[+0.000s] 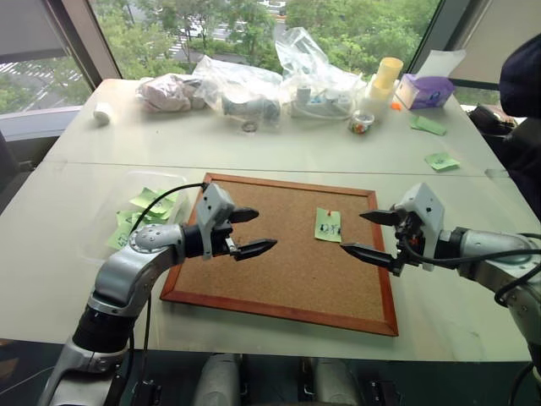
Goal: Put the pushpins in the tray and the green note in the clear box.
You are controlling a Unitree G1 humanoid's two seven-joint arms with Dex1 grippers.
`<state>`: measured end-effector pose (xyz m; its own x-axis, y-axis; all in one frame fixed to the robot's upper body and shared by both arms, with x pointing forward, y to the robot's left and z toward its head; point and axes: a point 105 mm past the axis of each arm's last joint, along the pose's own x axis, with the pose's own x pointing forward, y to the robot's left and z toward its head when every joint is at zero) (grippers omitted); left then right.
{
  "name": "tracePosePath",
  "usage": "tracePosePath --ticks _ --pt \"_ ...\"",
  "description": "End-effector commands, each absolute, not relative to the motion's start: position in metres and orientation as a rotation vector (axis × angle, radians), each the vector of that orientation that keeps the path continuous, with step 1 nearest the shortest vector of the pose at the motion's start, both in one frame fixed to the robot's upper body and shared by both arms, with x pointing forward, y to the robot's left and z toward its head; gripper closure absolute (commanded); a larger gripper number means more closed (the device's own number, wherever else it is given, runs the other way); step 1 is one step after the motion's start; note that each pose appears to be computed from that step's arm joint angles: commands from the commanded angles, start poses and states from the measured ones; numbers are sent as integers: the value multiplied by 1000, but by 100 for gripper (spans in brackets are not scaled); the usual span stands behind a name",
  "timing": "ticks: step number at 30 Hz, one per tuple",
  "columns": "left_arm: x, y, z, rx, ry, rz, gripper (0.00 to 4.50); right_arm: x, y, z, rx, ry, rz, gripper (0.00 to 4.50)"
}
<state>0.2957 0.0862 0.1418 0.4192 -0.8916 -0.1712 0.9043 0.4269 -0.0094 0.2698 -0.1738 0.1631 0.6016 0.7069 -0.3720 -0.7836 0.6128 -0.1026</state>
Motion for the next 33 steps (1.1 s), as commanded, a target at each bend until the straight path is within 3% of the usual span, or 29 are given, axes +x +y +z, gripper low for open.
tracePosePath --ticks 1,22,24,31,33 --pt "293 82 152 87 118 -1160 3 269 -176 171 -309 276 865 0" --pt "294 72 155 77 102 -1165 3 271 -174 170 -311 271 868 0" --pt "295 68 153 83 98 -1170 86 272 -174 170 -310 267 866 0" --pt "295 52 144 114 79 -1205 445 285 -171 173 -283 229 827 0" --pt "296 46 139 108 86 -1216 445 290 -168 172 -278 225 821 0"
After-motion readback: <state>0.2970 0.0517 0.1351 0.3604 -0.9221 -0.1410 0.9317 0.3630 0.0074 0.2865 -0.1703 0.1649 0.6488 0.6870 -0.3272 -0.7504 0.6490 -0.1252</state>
